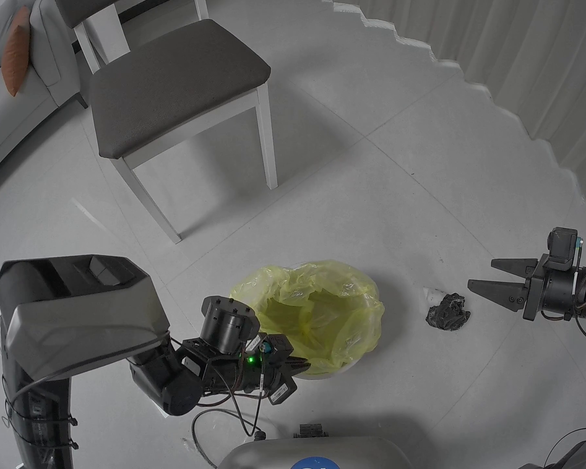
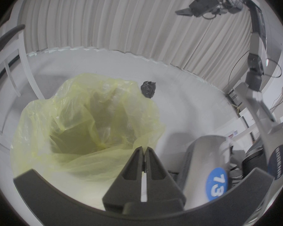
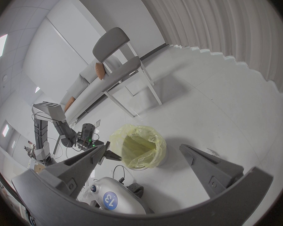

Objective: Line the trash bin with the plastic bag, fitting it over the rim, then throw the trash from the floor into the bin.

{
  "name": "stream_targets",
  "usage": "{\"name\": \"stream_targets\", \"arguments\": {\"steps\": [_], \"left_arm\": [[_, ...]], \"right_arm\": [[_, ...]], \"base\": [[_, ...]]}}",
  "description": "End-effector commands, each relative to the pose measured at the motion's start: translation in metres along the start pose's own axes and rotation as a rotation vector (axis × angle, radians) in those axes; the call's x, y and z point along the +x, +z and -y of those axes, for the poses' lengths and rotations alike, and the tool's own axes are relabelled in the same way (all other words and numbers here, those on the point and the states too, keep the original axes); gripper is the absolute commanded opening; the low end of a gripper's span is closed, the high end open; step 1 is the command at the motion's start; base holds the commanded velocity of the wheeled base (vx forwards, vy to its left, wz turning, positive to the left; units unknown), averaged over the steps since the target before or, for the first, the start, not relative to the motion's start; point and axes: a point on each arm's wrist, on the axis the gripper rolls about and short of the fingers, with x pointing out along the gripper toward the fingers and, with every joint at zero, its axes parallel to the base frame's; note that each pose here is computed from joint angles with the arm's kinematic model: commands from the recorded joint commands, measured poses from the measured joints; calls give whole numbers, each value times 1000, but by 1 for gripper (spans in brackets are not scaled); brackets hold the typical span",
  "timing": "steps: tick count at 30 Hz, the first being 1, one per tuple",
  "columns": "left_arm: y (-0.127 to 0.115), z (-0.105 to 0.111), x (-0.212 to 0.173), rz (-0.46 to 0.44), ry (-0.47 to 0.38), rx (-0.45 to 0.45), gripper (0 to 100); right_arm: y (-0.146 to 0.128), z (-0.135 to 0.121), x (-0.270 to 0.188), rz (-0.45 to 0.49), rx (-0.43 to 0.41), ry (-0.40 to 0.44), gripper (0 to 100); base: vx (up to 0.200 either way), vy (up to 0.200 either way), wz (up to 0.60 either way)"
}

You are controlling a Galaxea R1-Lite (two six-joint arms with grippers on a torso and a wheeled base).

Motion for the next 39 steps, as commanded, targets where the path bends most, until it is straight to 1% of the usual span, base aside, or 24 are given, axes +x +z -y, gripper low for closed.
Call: {"name": "stream_targets", "arguments": {"steps": [1, 2, 3, 5, 9, 16, 20, 27, 31, 39], "left_arm": [[18, 24, -20, 71, -33, -7, 0], [18, 24, -20, 71, -33, -7, 0], [19, 30, -24, 79, -41, -16, 0], [18, 33, -27, 74, -47, -22, 0], [12, 35, -26, 53, -54, -31, 0], [8, 39, -28, 49, -62, -37, 0], [-2, 38, -20, 32, -59, -46, 0], [-20, 34, 0, 38, -48, -49, 0], [-31, 30, 6, 25, -39, -63, 0], [-39, 24, 12, 38, -20, -67, 0]], "right_arm": [[1, 0, -1, 4, -2, 0, 100], [1, 0, -1, 4, -2, 0, 100], [1, 0, -1, 4, -1, -1, 100], [0, 0, 0, 2, 1, -1, 100], [0, 0, -1, 3, 0, -1, 100], [0, 0, 0, -1, 1, -1, 100], [-1, 0, 0, -3, 2, -2, 100], [-1, 1, 1, -5, 3, -2, 100], [-1, 2, 1, -6, 6, -6, 100], [-2, 3, 2, -11, 9, -6, 100]], "base": [[0, 0, 0], [0, 0, 0], [0, 0, 0], [0, 0, 0], [0, 0, 0], [0, 0, 0], [0, 0, 0], [0, 0, 0], [0, 0, 0], [0, 0, 0]]}}
